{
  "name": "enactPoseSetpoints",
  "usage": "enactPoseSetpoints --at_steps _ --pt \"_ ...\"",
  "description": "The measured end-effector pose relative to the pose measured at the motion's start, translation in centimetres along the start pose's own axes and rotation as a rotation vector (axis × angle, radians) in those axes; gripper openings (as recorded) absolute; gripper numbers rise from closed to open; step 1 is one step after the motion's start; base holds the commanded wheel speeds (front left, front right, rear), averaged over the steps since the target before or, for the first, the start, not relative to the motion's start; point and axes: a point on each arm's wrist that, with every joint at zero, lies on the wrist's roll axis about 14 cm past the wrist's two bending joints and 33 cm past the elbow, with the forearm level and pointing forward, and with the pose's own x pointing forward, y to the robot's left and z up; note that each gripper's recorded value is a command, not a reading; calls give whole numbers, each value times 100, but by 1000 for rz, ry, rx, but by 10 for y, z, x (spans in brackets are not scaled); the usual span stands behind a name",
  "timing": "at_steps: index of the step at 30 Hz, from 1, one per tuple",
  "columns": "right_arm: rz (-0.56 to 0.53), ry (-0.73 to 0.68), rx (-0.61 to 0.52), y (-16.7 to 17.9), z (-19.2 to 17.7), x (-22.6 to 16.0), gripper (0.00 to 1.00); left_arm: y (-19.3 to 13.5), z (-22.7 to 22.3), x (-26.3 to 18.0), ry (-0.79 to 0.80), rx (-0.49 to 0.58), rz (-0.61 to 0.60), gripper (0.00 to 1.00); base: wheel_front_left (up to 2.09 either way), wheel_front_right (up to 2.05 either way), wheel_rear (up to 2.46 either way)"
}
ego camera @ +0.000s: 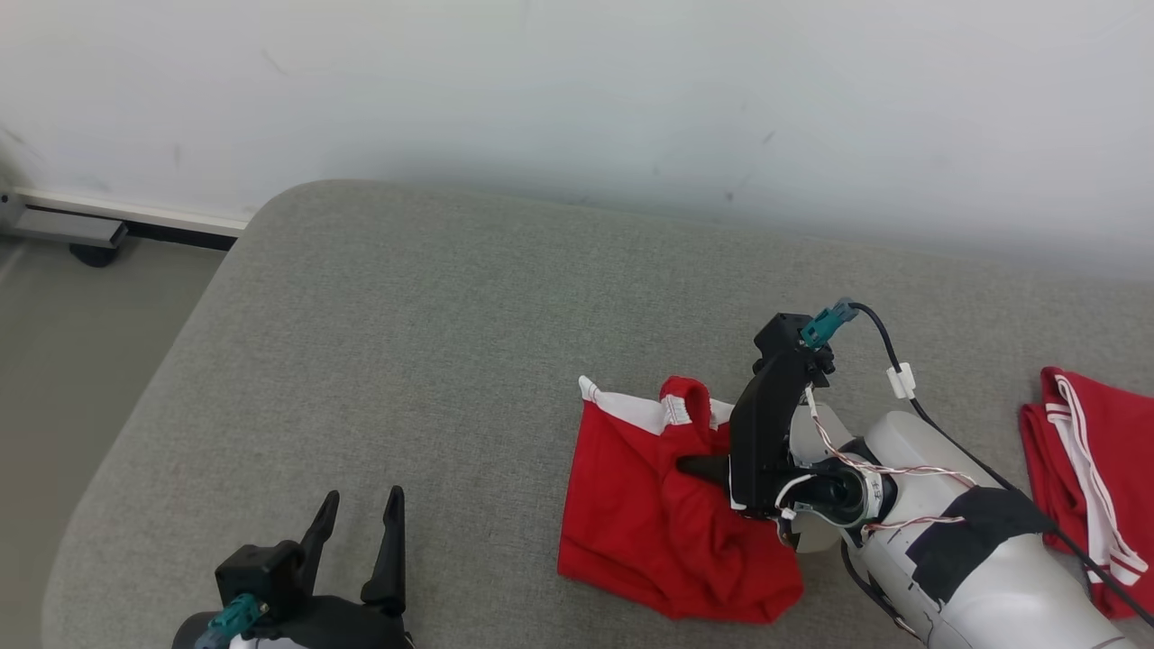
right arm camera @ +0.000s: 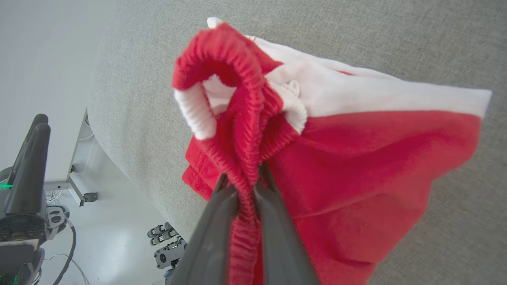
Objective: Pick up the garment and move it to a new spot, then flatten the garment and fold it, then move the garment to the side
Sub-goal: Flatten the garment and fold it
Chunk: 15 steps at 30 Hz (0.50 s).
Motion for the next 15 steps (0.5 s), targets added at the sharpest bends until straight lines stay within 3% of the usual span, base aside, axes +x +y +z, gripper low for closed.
enactPoseSetpoints --at_steps 15 --pt "-48 4 14 -2 2 23 0 12 -5 -9 11 -7 45 100 0 0 0"
